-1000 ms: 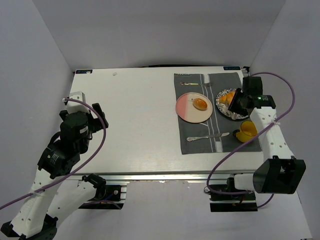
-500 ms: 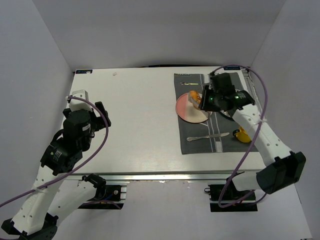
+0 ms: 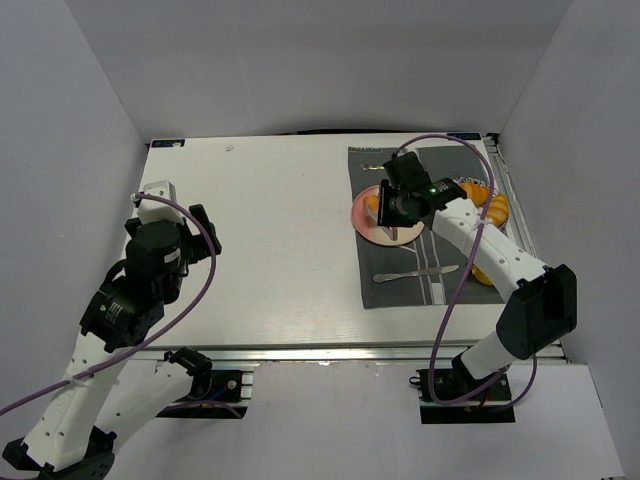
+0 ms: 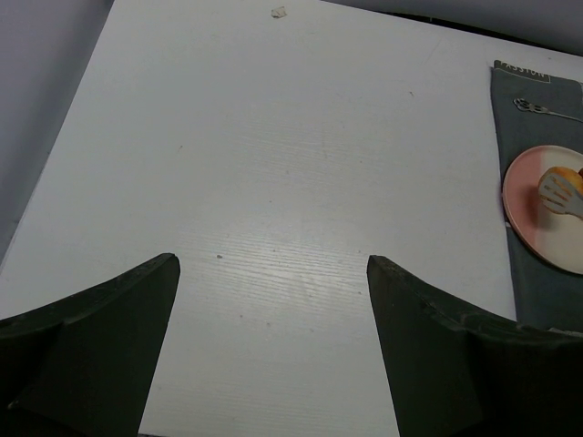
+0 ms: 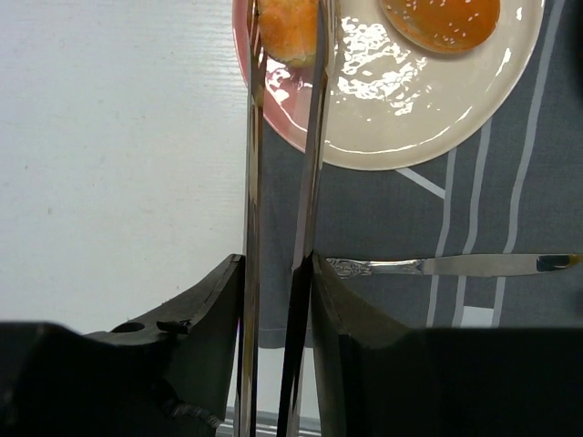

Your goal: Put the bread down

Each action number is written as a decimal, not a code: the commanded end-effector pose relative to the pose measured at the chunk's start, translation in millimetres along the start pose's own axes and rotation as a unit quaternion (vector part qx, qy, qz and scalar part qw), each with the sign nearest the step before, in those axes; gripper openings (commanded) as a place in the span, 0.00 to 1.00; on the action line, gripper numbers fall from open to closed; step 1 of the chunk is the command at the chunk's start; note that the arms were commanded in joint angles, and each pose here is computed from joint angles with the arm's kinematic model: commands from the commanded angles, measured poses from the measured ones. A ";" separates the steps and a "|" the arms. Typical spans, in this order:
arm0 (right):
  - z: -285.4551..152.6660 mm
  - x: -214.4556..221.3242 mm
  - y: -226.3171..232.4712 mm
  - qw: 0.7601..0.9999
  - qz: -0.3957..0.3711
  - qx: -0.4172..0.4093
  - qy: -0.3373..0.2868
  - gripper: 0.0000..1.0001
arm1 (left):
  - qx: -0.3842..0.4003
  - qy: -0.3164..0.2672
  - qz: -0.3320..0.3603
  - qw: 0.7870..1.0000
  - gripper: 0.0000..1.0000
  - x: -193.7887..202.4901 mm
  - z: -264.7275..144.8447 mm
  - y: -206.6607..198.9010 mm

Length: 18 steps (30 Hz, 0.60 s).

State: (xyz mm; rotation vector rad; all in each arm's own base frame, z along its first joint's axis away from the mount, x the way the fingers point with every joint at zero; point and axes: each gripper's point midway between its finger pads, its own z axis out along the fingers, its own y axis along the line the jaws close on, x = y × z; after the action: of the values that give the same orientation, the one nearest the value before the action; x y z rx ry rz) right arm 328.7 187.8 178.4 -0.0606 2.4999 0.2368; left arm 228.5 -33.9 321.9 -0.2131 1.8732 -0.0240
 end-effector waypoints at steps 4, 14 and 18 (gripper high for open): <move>1.3 -17.1 -1.0 0.999 0.006 0.017 -0.041 0.43 | -0.002 -0.004 -0.002 1.000 0.95 -2.3 -2.8 2.0; 3.8 -12.8 -4.8 0.999 -0.005 0.027 -0.032 0.47 | 0.001 -0.005 -0.003 1.000 0.95 -1.7 -3.4 1.5; 4.8 -12.2 -4.7 0.999 -0.006 0.027 -0.030 0.47 | 0.001 -0.005 -0.002 1.000 0.95 -1.2 -3.6 2.1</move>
State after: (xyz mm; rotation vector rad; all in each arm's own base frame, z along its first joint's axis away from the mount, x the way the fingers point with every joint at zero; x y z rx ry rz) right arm 335.6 182.6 176.6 -0.0480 2.4762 0.1739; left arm 226.6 -32.8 323.0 -0.2149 1.8683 -0.0272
